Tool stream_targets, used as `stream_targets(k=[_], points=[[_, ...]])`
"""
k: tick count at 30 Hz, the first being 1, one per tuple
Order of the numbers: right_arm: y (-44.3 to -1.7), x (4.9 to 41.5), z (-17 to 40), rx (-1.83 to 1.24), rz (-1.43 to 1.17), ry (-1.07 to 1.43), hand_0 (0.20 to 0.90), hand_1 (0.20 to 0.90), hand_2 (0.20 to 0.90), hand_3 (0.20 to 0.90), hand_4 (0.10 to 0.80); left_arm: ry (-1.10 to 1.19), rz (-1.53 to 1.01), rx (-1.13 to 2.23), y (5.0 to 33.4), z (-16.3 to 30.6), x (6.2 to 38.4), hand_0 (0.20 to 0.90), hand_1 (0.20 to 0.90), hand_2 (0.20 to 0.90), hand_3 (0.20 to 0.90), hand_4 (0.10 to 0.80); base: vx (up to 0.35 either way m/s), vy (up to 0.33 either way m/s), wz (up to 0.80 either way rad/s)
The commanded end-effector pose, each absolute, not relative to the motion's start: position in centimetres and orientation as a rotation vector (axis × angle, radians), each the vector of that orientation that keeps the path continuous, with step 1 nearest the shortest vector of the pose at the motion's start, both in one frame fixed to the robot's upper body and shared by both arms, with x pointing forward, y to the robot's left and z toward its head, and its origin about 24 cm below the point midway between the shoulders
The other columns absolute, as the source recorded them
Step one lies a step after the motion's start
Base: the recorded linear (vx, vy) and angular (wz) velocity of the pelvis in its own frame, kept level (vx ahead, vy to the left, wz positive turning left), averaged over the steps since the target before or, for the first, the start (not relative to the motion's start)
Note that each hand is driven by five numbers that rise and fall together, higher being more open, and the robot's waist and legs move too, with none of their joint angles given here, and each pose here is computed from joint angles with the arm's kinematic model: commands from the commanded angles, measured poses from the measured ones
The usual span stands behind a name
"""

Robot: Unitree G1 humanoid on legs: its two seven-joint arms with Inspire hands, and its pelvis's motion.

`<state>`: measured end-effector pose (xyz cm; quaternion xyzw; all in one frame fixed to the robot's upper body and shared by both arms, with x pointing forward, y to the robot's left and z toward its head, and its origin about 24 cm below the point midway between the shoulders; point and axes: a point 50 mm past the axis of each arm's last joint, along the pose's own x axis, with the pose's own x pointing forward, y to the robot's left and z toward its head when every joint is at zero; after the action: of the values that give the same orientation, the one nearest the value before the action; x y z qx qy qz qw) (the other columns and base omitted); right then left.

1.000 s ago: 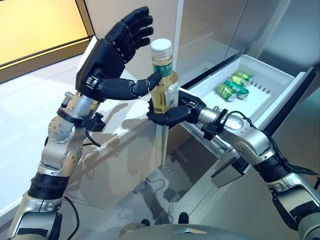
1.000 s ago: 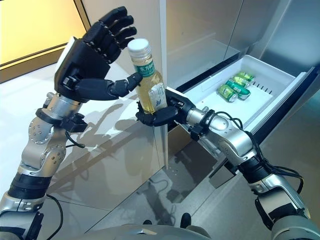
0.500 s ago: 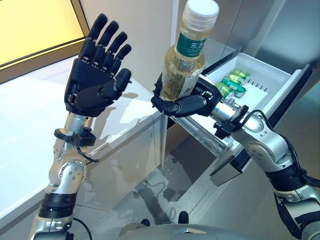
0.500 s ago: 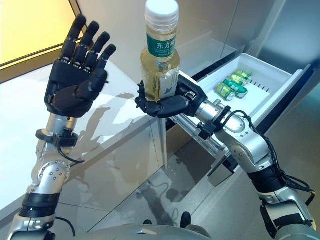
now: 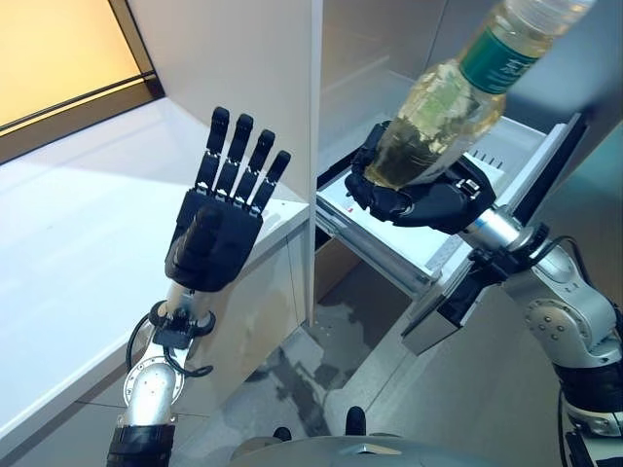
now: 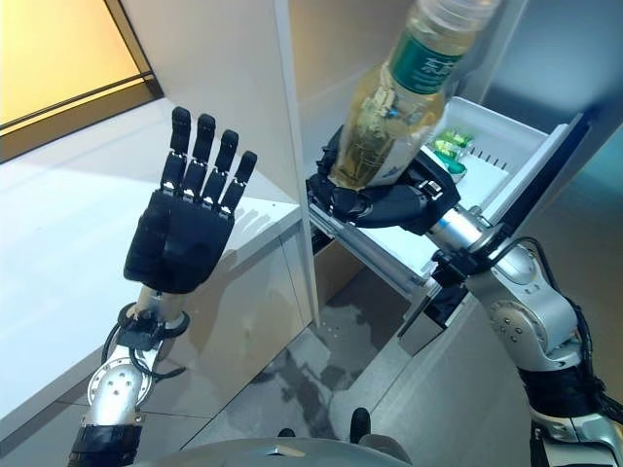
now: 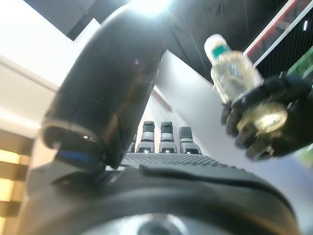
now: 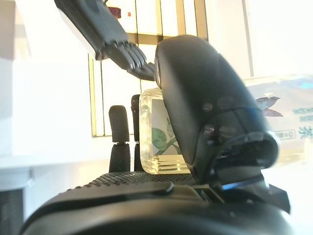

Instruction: Put drinks into fridge and close the fridge

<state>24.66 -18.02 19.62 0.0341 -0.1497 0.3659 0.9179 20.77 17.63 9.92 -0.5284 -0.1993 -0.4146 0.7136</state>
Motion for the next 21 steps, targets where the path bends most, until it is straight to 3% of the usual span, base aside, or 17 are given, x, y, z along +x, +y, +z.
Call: stream_targets(k=[1,15,21], points=[[-18.6,21.9,25.1,0.085,0.830,-0.661,0.300,0.300,0.300,0.200,0.100,-0.463,-1.062,-1.253,17.7,8.6,19.7,0.900,0.900,0.900,0.900,0.800,-0.017,0.013,-0.05],[-24.2,20.7,23.8,0.009,0.603,-0.623,0.300,0.300,0.300,0.200,0.100,0.168,-0.755,-1.293,16.7,-4.5,13.7,0.900,0.900,0.900,0.900,0.800,-0.032,0.014,-0.12],[-27.3,20.5,23.3,-0.172,0.369,-0.582,0.300,0.300,0.300,0.200,0.100,0.466,-0.362,-1.089,18.6,-9.0,11.8,0.900,0.900,0.900,0.900,0.800,0.012,0.007,-0.08]])
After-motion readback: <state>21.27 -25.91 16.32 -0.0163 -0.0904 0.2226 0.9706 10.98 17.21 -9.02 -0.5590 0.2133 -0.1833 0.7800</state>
